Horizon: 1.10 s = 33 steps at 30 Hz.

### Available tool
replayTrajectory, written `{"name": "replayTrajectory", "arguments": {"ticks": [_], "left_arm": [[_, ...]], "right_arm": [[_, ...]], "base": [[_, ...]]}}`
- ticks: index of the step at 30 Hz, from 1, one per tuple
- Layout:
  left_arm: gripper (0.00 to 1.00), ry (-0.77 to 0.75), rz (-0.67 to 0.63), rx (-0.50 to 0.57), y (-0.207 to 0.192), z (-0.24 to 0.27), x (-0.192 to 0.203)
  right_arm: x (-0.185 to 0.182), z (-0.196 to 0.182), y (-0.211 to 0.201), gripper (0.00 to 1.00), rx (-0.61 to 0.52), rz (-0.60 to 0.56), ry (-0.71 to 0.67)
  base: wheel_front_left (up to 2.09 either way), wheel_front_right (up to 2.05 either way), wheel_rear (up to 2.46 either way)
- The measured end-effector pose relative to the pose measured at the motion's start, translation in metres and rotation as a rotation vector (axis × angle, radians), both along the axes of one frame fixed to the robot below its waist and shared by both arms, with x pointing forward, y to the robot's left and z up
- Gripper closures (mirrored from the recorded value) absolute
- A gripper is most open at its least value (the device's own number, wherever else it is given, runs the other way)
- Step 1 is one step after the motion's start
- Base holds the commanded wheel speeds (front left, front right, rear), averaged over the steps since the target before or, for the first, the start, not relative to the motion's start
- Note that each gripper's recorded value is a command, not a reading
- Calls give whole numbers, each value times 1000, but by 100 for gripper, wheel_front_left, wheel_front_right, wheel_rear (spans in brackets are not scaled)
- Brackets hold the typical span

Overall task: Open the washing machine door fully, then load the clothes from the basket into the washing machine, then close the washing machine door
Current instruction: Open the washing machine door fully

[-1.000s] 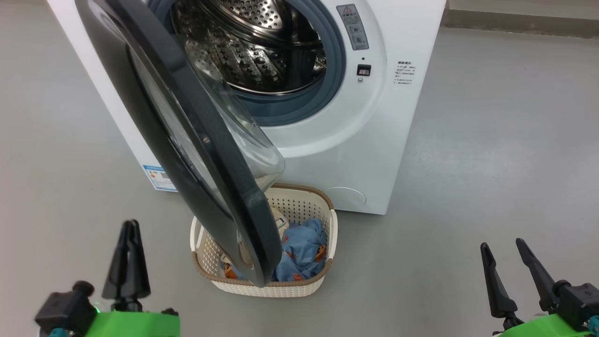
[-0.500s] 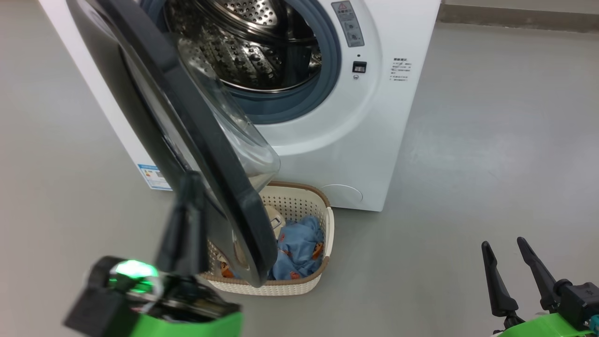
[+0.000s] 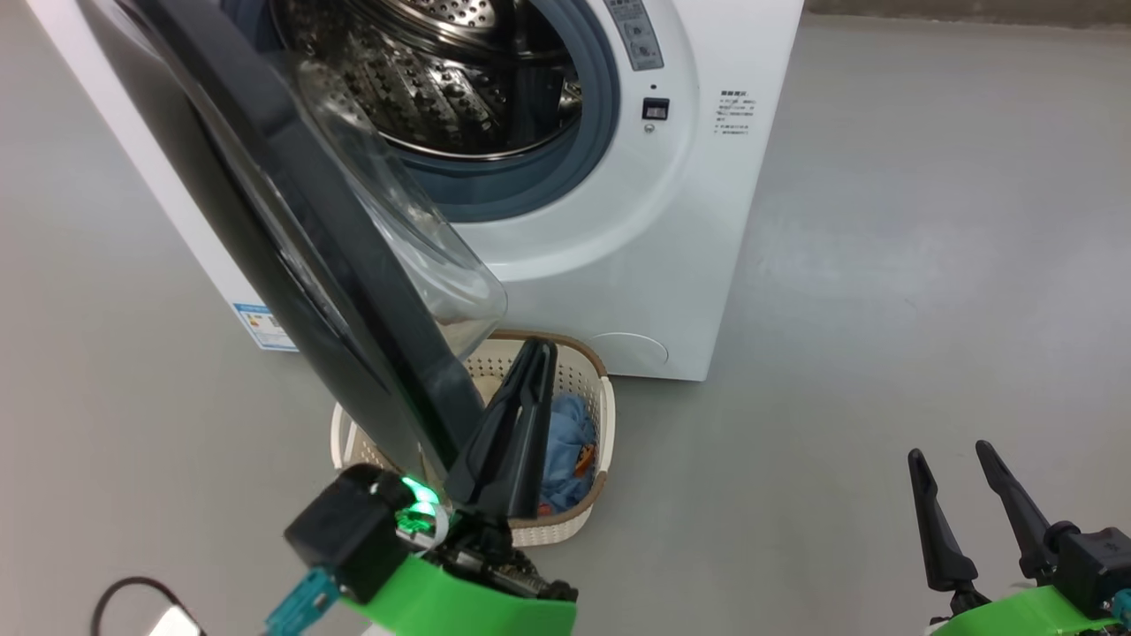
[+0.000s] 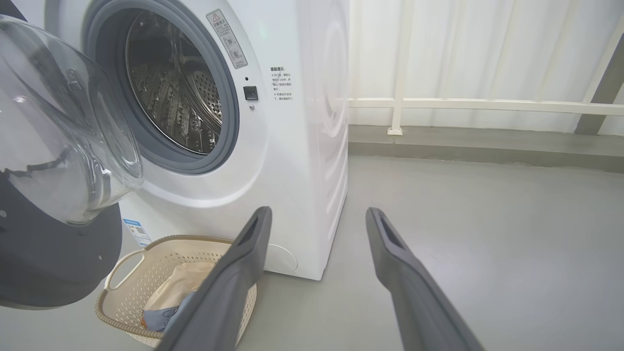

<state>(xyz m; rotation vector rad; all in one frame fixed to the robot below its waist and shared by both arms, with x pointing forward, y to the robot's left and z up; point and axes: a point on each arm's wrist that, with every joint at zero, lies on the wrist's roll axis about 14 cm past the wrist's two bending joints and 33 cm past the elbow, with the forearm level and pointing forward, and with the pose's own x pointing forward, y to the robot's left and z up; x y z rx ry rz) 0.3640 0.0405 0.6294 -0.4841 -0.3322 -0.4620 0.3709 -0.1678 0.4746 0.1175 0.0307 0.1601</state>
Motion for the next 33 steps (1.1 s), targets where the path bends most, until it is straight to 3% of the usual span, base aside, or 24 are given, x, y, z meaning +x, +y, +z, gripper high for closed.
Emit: {"name": "replayTrajectory", "arguments": {"ticks": [5, 16, 33], "left_arm": [[100, 96, -15, -44, -3, -21, 10], [100, 255, 29, -23, 5, -69, 22], [100, 361, 77, -28, 20, -101, 28]], "right_arm": [[4, 3, 0, 0, 2, -3, -11], [5, 4, 2, 0, 2, 4, -14], [7, 9, 5, 0, 2, 14, -30]], "base": [[0, 0, 0], [0, 0, 0], [0, 0, 0]]}}
